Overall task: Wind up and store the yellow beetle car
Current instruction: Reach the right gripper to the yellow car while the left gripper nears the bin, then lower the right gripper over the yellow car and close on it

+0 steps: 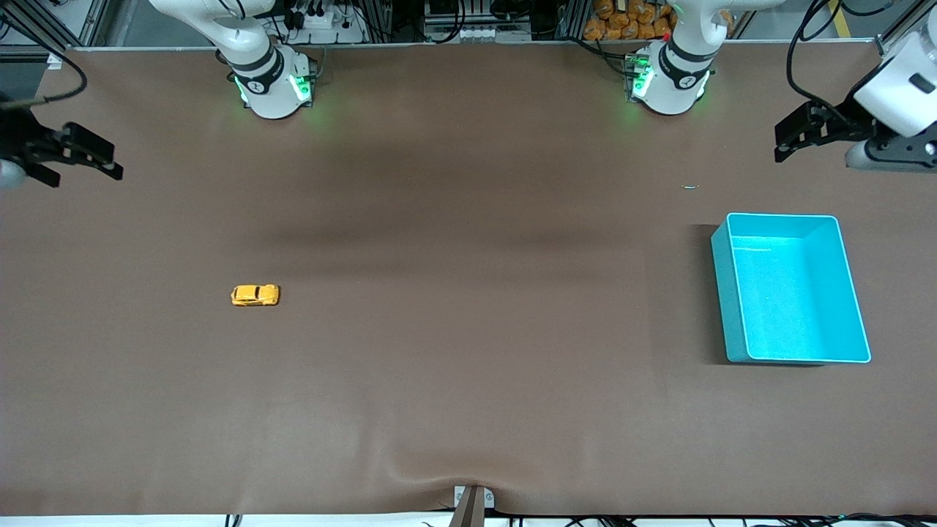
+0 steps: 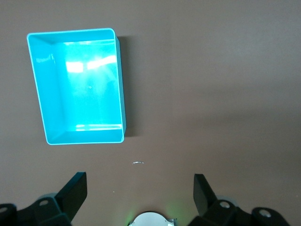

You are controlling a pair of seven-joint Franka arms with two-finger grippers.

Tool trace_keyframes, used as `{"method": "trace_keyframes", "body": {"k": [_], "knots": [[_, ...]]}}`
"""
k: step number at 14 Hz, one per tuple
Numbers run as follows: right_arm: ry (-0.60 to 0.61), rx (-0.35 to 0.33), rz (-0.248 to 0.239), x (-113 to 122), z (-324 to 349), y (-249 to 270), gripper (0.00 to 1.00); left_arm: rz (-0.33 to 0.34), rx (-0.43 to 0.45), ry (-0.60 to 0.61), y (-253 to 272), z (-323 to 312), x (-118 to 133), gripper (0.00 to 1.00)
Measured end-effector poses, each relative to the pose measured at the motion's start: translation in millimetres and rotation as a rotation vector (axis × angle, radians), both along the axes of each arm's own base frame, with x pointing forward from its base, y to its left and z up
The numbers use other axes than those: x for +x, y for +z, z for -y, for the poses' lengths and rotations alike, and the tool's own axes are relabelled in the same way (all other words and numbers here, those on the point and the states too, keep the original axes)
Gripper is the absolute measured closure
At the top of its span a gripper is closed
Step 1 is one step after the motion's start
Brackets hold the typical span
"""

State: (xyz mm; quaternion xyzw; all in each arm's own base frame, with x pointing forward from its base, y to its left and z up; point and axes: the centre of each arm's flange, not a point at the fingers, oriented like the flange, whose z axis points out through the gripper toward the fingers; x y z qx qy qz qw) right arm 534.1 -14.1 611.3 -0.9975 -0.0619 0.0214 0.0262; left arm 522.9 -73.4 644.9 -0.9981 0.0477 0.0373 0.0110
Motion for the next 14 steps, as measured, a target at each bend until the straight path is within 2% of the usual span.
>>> {"method": "trace_keyframes", "body": {"k": [3, 4, 7, 9, 10, 12, 14], "knots": [[0.155, -0.015, -0.038, 30.9, -13.0, -53.6, 0.00, -0.030, 0.004, -0.004, -14.2, 5.3, 2.9, 0.00], [0.235, -0.013, -0.051, 41.4, -14.2, -74.2, 0.00, -0.036, 0.004, -0.004, -17.0, 5.2, 3.2, 0.00], [0.517, 0.001, -0.043, 70.0, -6.7, -142.6, 0.00, -0.059, 0.007, -0.001, -27.5, 3.7, 3.1, 0.00], [0.658, 0.010, -0.046, 76.4, -5.3, -191.8, 0.00, -0.082, 0.009, 0.000, -39.7, 3.5, 3.5, 0.00], [0.748, 0.011, -0.031, 76.2, -8.2, -213.4, 0.00, -0.094, 0.006, 0.000, -46.9, 4.1, 4.3, 0.00], [0.929, 0.016, -0.011, 70.1, -16.7, -252.3, 0.00, -0.115, -0.011, 0.000, -64.1, 6.4, 7.0, 0.00], [1.117, 0.032, -0.019, 65.5, -28.5, -284.4, 0.00, -0.123, -0.023, 0.001, -87.0, 8.3, 10.2, 0.00]]}}
